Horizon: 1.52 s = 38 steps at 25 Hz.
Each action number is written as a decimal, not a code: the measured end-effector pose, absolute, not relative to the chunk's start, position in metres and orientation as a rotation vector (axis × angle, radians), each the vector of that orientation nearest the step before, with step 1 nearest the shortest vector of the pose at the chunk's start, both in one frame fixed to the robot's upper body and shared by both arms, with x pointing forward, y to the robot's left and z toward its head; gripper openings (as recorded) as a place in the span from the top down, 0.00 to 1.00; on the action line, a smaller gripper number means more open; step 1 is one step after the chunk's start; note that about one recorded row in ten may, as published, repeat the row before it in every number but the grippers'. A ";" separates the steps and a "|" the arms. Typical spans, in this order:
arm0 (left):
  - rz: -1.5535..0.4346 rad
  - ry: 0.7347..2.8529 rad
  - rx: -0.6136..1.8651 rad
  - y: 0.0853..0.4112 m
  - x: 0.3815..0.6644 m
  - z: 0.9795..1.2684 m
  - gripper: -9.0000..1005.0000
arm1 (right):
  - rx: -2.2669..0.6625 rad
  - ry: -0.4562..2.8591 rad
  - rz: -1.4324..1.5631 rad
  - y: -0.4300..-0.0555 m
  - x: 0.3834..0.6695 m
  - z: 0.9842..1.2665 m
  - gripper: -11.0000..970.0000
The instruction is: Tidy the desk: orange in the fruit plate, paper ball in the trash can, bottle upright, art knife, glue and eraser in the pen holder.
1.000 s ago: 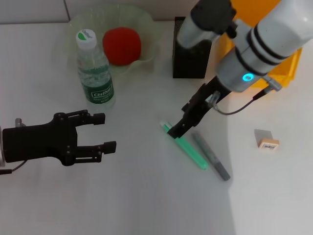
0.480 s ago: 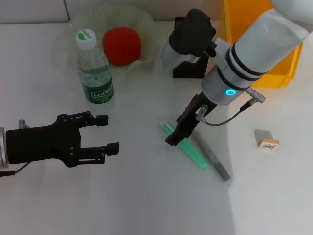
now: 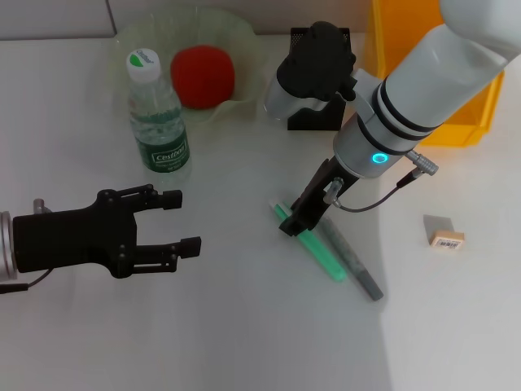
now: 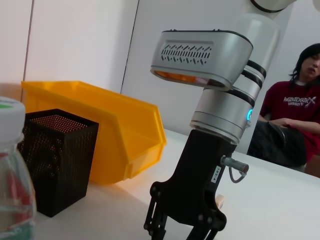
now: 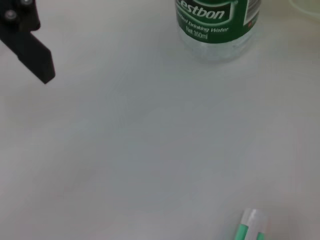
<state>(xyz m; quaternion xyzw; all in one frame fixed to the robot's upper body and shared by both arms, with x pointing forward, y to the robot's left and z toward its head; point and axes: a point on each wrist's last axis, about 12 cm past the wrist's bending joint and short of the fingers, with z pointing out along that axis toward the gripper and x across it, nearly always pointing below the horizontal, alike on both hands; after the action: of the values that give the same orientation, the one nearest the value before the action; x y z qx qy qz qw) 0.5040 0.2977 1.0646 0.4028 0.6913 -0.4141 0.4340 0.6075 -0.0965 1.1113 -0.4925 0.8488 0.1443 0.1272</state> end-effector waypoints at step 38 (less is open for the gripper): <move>-1.012 1.685 0.954 0.294 0.513 1.072 0.18 | -0.263 1.665 1.016 -0.236 0.650 1.165 0.81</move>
<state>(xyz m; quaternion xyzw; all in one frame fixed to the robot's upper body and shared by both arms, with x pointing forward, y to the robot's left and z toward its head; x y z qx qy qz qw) 0.5132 0.2938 1.0715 0.3878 0.6846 -0.4112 0.4603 0.6501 -0.2357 1.1649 -0.1115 0.7043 0.4300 0.5537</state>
